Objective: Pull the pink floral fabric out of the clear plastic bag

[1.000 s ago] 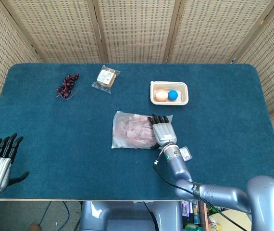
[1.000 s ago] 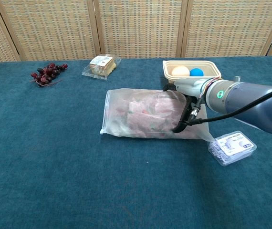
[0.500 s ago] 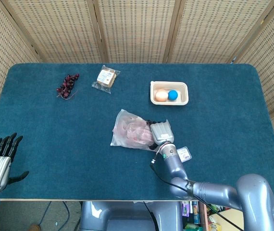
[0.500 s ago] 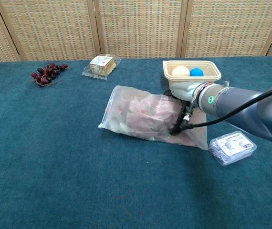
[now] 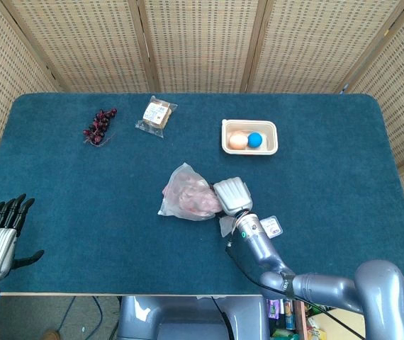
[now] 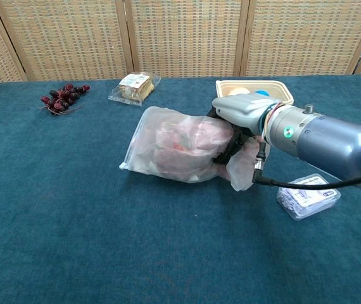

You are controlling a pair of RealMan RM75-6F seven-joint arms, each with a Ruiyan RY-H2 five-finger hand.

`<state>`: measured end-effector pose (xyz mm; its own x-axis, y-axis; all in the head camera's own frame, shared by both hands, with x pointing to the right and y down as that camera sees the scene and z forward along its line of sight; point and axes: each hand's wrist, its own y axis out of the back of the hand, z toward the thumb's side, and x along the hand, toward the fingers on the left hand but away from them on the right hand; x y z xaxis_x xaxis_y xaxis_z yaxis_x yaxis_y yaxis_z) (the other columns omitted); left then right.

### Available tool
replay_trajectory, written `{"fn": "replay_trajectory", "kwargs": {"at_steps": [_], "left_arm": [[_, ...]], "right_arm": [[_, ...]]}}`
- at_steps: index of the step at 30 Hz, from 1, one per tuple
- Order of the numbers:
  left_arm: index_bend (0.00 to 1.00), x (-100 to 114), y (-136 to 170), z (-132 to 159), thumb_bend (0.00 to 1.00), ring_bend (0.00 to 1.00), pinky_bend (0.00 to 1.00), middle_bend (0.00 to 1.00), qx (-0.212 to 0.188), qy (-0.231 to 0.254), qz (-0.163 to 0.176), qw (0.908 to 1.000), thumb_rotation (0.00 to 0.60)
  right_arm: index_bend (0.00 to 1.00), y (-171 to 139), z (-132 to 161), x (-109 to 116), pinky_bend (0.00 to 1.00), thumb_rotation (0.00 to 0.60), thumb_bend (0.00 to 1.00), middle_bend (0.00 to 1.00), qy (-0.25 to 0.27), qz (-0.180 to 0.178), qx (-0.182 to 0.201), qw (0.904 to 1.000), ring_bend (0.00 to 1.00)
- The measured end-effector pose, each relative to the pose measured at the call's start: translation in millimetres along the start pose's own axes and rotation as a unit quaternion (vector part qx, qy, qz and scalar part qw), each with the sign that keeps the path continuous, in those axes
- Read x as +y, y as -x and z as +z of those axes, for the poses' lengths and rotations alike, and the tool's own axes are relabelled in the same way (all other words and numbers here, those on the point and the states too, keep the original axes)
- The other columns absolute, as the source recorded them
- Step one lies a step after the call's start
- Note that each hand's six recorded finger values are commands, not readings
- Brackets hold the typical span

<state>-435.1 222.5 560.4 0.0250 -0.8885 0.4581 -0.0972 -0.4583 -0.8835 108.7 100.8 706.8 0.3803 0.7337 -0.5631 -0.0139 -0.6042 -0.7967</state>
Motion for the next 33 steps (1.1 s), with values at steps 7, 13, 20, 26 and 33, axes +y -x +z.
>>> {"fn": "replay_trajectory", "kwargs": {"at_steps": [7,13,20,26,33], "left_arm": [[0.00,13,-27,7,0.03,0.00,0.00,0.00,-0.043,0.018,0.006,0.9989,0.600],[0.21,30,-66,23,0.03,0.00,0.00,0.00,-0.099,0.043,0.000,0.9942,0.600],[0.35,40,-104,61,0.03,0.00,0.00,0.00,-0.154,0.075,-0.044,0.9843,0.600],[0.35,33,-126,96,0.03,0.00,0.00,0.00,-0.177,0.088,-0.076,0.9773,0.600],[0.35,17,-137,129,0.03,0.00,0.00,0.00,-0.196,0.093,-0.089,0.9722,0.600]], "right_arm": [[0.60,-19,16,21,0.67,0.600,0.73,0.67,0.030,-0.049,0.098,0.9935,0.67],[0.60,-33,31,39,0.67,0.600,0.73,0.67,0.055,-0.077,0.153,0.9837,0.67],[0.60,-30,48,50,0.67,0.600,0.73,0.67,0.067,-0.090,0.168,0.9794,0.67],[0.60,-29,55,52,0.67,0.600,0.73,0.67,0.072,-0.086,0.168,0.9794,0.67],[0.60,-30,55,51,0.67,0.600,0.73,0.67,0.072,-0.083,0.165,0.9803,0.67]]}}
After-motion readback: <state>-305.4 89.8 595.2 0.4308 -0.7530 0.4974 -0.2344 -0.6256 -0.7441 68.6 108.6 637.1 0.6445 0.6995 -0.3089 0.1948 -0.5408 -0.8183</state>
